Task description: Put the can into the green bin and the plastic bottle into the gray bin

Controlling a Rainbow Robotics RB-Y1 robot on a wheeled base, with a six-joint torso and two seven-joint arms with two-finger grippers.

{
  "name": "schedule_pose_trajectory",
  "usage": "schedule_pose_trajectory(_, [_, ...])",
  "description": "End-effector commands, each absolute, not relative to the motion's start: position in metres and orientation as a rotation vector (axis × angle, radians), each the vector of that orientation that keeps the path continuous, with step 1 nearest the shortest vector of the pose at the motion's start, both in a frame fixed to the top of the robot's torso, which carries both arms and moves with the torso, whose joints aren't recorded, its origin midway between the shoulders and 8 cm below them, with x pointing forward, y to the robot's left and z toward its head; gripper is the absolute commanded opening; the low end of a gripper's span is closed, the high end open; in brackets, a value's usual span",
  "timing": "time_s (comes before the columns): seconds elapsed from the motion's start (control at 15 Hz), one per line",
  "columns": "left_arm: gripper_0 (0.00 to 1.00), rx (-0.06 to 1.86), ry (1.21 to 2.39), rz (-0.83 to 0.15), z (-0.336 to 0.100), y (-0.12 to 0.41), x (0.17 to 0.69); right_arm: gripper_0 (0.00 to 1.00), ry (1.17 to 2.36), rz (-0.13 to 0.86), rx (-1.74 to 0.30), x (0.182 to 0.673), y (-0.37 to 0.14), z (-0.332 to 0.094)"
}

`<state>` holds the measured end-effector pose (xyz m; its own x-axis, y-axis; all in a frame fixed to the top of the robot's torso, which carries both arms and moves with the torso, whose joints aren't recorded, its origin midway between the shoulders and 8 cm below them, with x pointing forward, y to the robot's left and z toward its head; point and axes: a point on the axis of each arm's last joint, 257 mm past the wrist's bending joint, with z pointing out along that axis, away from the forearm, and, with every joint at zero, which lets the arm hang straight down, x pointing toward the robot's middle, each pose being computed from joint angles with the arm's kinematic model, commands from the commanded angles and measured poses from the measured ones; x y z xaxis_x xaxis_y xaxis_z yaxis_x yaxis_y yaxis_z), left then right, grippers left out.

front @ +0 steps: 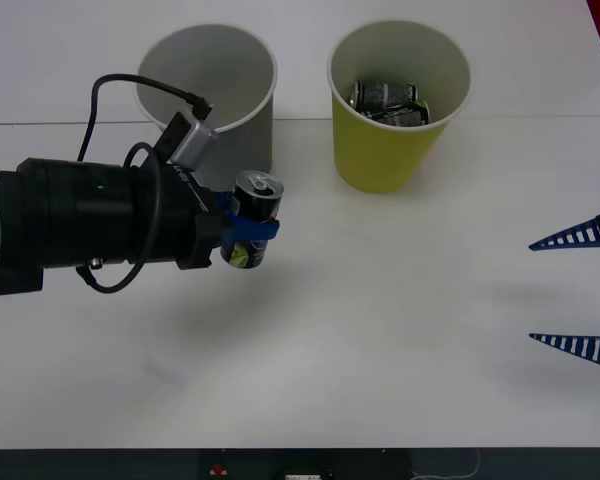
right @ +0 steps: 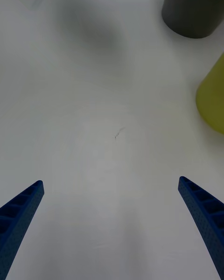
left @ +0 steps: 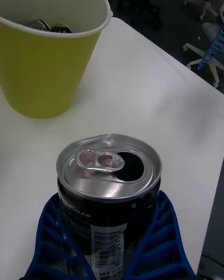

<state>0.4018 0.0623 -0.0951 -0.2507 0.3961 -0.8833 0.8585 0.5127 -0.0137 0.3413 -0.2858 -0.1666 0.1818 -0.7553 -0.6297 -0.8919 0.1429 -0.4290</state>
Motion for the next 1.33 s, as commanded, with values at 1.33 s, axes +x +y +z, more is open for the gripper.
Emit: schedule_pose_trajectory(1.33, [0.0,1.116,1.702,-0.345,0.033,-0.109,0.575,1.0,1.596,0.209,-1.634,0.341,-0.286,-0.167])
